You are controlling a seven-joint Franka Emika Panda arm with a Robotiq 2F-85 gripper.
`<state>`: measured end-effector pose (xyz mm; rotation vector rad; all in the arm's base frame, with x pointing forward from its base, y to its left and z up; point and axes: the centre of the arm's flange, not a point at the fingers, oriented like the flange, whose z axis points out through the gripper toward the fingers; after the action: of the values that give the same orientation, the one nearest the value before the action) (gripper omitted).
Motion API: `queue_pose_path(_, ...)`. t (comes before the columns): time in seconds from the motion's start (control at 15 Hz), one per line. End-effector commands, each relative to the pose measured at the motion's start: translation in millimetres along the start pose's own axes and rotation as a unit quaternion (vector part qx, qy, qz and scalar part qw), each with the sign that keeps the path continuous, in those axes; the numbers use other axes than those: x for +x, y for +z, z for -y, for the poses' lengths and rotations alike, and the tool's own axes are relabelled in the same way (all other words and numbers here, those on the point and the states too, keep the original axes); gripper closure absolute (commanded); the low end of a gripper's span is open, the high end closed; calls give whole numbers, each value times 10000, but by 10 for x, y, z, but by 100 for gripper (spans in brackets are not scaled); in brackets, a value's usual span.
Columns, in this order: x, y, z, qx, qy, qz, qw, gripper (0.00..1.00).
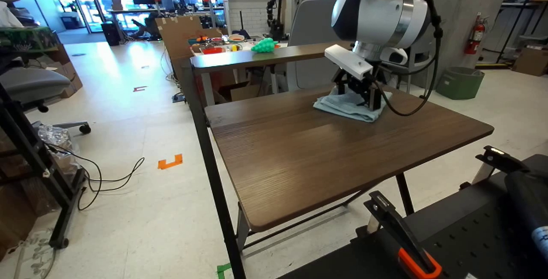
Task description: Use towel to wipe the table
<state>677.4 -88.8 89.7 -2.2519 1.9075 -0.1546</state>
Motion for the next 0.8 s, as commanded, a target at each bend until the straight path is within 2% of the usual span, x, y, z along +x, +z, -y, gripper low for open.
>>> queue_pose_path(0.0, -708, 152, -204, 36, -534, 229, 9983, 0)
queue_pose_path(0.2, -1316, 143, -391, 95, -1099, 488, 9927, 0)
queue_pose_path(0.4, -1818, 74, -772, 14, -1701, 676, 9831, 0)
queue_pose_path(0.53, -1959, 18, -993, -102, -2054, 690, 9762, 0)
queue_pose_path(0.73, -1897, -209, -1296, -331, -2434, 590, 9676, 0)
